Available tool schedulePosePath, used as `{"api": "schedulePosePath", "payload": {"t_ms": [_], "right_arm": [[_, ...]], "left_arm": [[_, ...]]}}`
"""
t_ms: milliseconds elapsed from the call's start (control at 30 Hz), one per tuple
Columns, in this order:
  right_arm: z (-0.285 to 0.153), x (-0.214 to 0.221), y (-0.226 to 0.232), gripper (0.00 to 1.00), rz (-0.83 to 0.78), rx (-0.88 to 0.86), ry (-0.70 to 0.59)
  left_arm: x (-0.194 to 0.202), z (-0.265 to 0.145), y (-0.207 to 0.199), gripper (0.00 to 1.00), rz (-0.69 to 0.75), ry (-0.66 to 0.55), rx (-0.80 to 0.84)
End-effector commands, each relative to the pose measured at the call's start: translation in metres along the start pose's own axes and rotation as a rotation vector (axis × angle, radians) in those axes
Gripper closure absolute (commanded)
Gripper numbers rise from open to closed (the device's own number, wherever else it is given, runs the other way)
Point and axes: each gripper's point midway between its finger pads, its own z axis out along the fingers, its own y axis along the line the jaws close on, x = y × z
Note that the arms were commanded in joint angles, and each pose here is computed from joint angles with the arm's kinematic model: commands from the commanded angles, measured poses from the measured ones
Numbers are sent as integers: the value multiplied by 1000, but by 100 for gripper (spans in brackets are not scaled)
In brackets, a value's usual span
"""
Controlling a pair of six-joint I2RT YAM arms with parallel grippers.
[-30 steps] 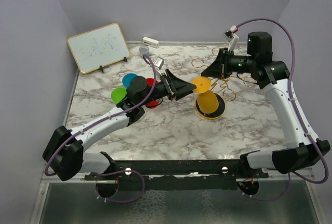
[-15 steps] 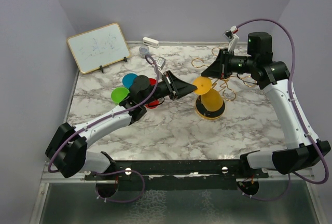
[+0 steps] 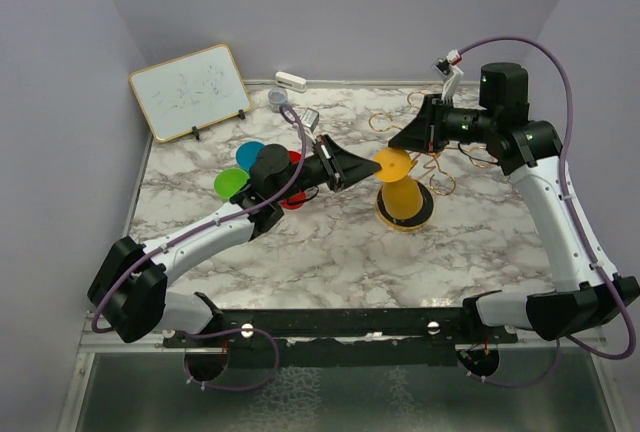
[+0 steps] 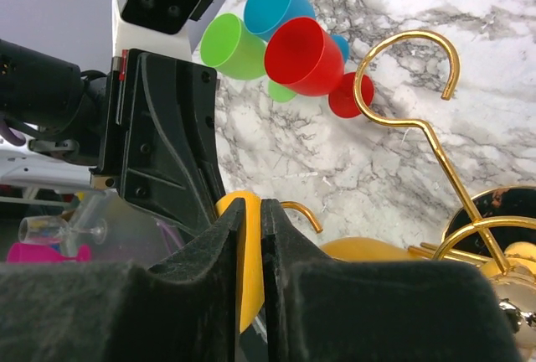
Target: Take the wine glass off the wine glass rack
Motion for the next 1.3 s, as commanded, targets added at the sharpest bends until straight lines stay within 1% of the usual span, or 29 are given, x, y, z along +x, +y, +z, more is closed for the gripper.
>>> {"api": "schedulePosePath", "payload": {"t_ms": [0,33,133,267,433,567,733,1000,1267], "right_arm": [[-8,-14,6,80,-56,27,-66],[-10,-19,7,77,-65,43,-83],[-21,-39,12,72,-102,92,-164],[-41,-62,23,71,-138,142,-278],[-55,-70,29,71,-156,183,-332],[-59,-70,30,70,-156,194,-345],[-59,-67,32,69,-152,181,-342],[-63,-64,34,69,-154,183,-362],[-62,-62,36,69,-151,168,-362]], "left_arm": [[-14,2,-35,100,72,-65,80],[-15,3,-35,100,79,-66,73],[-21,7,-35,100,114,-83,30],[-34,14,-37,100,211,-110,-64],[-47,18,-35,100,295,-122,-186],[-48,22,-31,100,303,-106,-217],[-43,30,-19,100,274,-67,-221],[-50,34,-16,100,263,-105,-219],[-55,45,-13,100,263,-106,-224]]}}
